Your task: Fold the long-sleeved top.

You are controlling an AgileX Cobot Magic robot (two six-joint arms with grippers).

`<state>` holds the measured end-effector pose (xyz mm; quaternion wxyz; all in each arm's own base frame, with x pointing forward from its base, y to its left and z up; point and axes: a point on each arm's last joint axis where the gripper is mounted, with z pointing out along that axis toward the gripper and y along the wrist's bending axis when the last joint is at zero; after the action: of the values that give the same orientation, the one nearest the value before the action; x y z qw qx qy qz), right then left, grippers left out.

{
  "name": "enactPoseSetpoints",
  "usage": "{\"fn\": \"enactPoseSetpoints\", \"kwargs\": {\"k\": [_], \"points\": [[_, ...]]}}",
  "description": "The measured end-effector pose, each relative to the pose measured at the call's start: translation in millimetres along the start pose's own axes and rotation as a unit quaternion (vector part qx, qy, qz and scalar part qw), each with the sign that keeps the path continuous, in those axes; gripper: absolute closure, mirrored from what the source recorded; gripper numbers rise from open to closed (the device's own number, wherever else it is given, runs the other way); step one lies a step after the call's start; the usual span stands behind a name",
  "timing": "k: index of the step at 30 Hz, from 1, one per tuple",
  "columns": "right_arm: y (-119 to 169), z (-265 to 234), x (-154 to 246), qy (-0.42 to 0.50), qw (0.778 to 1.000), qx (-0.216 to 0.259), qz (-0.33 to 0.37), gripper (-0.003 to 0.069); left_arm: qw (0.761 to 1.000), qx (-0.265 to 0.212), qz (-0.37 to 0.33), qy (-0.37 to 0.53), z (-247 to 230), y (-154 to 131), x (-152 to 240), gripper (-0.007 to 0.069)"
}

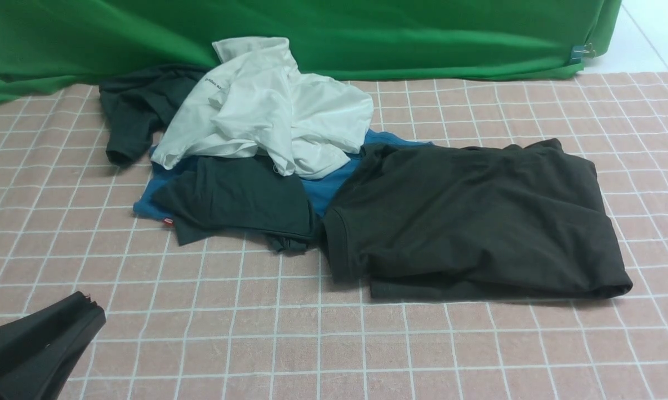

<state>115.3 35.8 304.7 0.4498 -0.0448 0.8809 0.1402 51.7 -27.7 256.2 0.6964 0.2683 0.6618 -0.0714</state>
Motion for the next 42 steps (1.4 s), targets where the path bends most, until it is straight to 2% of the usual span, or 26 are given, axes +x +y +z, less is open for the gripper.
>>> {"fn": "enactPoseSetpoints", "kwargs": {"k": [7,12,13,17,18,21,28,42], "points": [[0,0,0,-0.002,1.000,0.000,0.001,0.0577,1.000,0.000,0.000,0.000,0,0,0,0.0615],[-4,-6,-7,-0.054,0.998,0.022,-0.026,0.0569,1.000,0.000,0.000,0.000,0,0,0,0.0615],[-6,-13,-7,-0.075,0.995,0.035,-0.048,0.0566,1.000,0.000,0.000,0.000,0,0,0,0.0615],[-9,-23,0,-0.109,0.991,0.049,-0.052,0.0581,1.000,0.000,0.000,0.000,0,0,0,0.0615],[-11,-28,7,-0.137,0.988,0.051,-0.046,0.0606,1.000,0.000,0.001,0.000,0,0,0,0.0615],[-18,-25,35,-0.181,0.981,0.057,-0.049,0.0622,1.000,-0.001,0.003,0.000,0,0,0,0.0615],[-41,11,124,-0.196,0.975,0.090,-0.045,0.0622,1.000,-0.001,0.004,0.000,0,0,0,0.0615],[-42,9,128,-0.215,0.970,0.096,-0.065,0.0620,1.000,-0.002,0.007,-0.001,0,0,0,0.0615]]}}
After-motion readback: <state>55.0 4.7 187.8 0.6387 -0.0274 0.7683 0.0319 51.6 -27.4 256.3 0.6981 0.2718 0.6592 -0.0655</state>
